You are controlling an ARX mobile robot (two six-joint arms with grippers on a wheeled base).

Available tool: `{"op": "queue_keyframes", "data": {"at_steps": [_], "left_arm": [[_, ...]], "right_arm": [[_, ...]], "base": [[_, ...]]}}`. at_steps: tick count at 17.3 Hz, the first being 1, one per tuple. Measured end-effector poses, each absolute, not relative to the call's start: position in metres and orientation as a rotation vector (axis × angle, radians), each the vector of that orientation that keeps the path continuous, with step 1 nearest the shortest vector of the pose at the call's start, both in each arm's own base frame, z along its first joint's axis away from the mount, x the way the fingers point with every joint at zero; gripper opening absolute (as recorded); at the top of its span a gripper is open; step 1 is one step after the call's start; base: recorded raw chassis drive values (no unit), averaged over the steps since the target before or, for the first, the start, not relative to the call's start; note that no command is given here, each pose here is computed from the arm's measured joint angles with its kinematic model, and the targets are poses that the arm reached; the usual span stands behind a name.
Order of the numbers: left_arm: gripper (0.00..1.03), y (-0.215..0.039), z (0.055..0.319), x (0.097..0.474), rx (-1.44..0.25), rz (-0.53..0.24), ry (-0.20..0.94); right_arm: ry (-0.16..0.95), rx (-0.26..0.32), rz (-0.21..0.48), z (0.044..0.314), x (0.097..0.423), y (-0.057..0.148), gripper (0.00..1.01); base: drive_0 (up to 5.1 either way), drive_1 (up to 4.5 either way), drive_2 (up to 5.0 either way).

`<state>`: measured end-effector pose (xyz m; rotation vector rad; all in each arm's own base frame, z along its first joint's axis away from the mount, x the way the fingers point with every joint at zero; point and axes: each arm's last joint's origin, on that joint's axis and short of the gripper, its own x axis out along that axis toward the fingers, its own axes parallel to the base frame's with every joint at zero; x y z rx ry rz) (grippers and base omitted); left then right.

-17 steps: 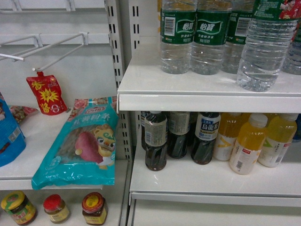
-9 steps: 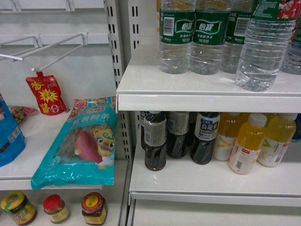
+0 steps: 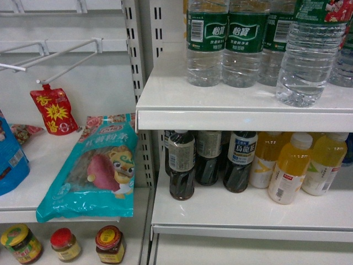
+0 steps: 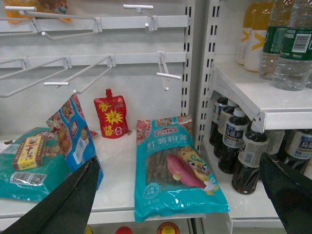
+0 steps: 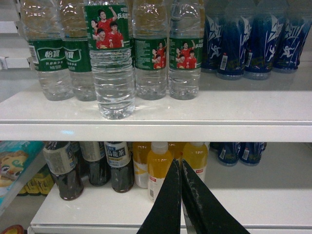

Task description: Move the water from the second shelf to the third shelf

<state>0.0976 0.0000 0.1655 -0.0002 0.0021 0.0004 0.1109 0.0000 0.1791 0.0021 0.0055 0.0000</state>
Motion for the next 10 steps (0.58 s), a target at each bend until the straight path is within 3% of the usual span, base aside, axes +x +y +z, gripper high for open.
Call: {"op": "queue_keyframes", "data": {"at_steps": [10], "left_arm": [[0.98,0.0,0.166,0.098,0.0,0.0,0.002]], "right_arm": [[-0.005,0.002,0.0,0.167,0.097,0.0,0.02]], "base": [[0.0,0.0,0.0]]}}
